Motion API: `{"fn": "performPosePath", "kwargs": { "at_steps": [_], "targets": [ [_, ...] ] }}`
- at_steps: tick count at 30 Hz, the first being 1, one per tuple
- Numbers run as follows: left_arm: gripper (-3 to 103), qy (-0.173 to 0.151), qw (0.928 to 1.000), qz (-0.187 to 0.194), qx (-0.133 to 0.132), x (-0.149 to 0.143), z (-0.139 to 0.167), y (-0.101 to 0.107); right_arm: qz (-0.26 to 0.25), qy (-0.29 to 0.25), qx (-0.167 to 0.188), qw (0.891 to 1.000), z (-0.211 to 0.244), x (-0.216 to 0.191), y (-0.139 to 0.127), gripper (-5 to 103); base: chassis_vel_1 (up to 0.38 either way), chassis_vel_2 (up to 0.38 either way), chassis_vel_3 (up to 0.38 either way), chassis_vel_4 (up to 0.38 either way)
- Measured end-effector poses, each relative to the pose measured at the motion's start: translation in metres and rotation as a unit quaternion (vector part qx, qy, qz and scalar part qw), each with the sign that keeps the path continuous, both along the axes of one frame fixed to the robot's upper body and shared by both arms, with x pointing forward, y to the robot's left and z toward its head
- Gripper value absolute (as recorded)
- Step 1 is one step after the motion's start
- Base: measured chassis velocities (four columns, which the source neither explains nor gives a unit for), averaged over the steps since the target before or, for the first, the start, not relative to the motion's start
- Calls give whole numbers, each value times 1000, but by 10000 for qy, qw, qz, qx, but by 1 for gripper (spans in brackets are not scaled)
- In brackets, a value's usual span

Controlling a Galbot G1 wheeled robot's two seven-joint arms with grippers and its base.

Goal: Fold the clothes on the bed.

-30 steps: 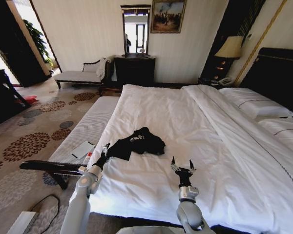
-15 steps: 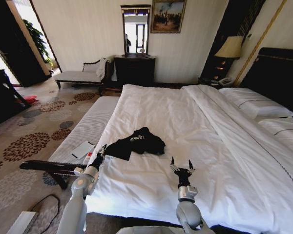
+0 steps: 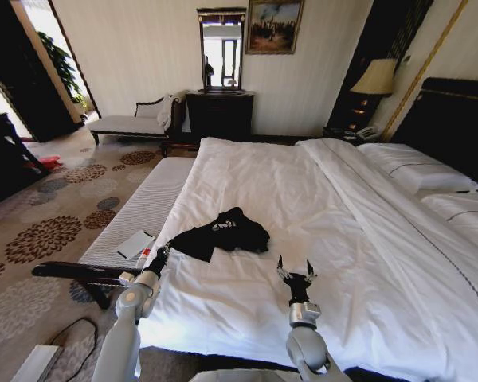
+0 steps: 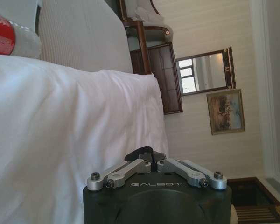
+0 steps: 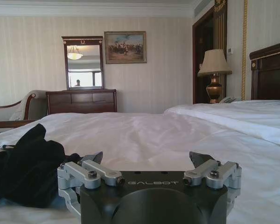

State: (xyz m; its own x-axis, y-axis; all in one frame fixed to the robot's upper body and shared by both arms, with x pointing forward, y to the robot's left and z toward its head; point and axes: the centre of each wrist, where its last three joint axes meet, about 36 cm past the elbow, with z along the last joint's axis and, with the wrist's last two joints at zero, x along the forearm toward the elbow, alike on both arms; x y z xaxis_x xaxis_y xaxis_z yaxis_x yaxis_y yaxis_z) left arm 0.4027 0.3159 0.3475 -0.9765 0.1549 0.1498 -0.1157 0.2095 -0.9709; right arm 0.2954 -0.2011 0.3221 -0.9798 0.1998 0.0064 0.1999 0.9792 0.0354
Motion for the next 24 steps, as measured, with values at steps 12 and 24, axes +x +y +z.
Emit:
{"fn": "performPosePath", "kwargs": {
  "at_steps": [12,24],
  "targets": [
    [0,94,9611,-891,2613,7,27,39,535,140,670,9962,28,71,-32,100,0,0,0,0],
    [0,33,9528,-1243,2771,-1,27,4,1833,1172,2179,9514,118,216,-37,100,0,0,0,0]
  ]
}}
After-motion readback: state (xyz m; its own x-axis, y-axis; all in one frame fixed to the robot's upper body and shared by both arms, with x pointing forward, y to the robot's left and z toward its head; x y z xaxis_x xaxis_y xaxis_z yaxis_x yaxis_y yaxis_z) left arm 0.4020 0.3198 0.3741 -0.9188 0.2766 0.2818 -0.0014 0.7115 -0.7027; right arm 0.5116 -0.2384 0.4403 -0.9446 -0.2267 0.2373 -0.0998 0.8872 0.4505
